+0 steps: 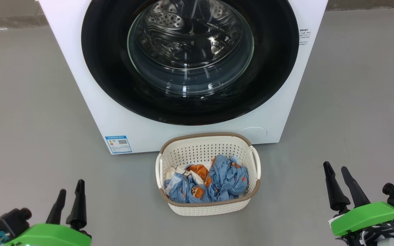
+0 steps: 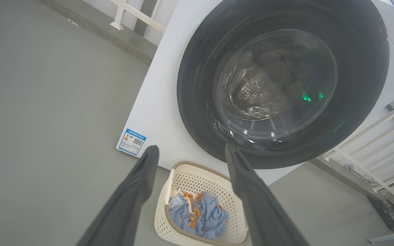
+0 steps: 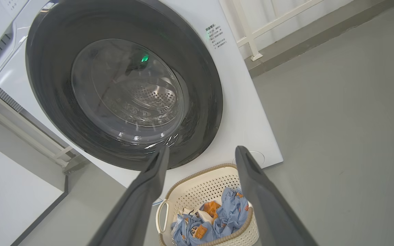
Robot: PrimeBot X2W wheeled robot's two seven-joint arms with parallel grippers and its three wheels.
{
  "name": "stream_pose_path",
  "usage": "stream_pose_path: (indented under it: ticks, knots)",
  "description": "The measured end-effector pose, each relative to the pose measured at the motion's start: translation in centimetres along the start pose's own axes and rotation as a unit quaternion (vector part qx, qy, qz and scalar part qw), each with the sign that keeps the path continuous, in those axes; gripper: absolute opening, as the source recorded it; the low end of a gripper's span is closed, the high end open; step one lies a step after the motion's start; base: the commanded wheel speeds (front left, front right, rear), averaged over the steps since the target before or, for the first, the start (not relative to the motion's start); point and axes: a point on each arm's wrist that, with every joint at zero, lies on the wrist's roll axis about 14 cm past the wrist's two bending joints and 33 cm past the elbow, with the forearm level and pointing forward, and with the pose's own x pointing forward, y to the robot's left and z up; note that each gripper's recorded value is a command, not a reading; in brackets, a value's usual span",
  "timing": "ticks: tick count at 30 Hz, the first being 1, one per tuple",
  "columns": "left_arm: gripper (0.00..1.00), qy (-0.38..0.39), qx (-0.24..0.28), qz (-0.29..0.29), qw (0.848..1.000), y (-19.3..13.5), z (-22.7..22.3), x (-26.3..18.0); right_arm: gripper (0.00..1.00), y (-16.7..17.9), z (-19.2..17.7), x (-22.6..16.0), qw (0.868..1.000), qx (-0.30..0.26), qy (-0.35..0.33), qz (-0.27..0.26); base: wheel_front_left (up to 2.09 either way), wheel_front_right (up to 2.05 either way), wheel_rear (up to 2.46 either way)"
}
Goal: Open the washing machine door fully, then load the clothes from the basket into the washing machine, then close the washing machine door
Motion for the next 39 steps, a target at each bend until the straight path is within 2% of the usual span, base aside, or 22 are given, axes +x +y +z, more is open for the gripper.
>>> stream_pose_path:
  ticks: [19, 39]
  knots:
    - [1.00, -0.016, 0.120, -0.024, 0.992, -0.7, 0.8, 0.2, 1.00, 0.8, 0.6, 0.8, 0.993, -0.114, -0.013, 0.023, 0.00, 0.00, 0.00]
    - [1.00, -0.032, 0.231, -0.041, 0.972, -1.0, 1.5, -0.1, 1.00, 2.5, 1.3, 1.5, 0.970, -0.235, -0.033, 0.062, 0.00, 0.00, 0.00]
